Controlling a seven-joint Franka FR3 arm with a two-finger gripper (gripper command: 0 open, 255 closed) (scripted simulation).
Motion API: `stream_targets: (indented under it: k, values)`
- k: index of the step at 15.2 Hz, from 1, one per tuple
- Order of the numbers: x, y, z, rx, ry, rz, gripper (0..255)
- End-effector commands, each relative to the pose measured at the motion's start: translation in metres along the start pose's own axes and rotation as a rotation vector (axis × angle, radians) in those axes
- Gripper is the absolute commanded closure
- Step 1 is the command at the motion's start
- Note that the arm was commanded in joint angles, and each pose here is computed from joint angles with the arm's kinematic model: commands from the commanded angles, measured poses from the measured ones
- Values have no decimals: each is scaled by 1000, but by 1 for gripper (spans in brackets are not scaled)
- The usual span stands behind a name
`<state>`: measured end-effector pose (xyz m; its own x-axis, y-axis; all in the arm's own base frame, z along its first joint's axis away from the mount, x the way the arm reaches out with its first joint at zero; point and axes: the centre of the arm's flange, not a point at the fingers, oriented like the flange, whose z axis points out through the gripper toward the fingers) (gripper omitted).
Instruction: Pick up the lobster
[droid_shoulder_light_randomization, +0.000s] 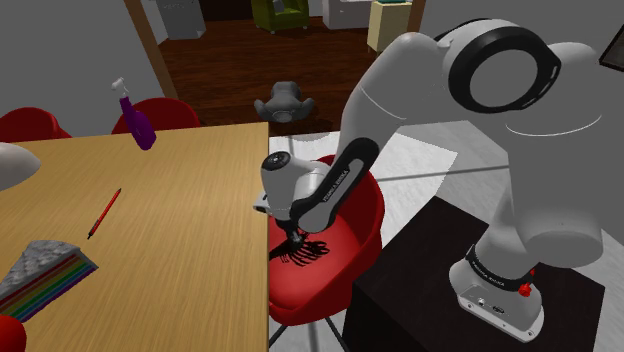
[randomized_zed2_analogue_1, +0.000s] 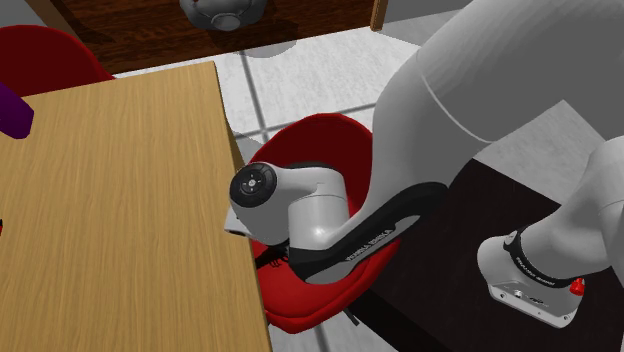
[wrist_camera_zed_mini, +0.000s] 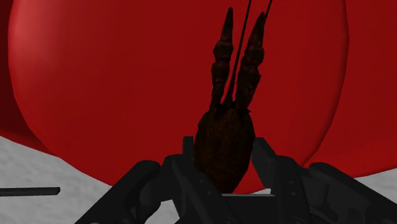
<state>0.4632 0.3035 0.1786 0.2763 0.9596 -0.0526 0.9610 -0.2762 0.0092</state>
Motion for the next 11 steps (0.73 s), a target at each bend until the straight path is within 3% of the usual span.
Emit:
stream_targets:
  k: [1, 11]
  values:
    - [-1, -1, -7, 5, -5, 0, 255]
    - [-3, -1, -50, 5, -5, 0, 255]
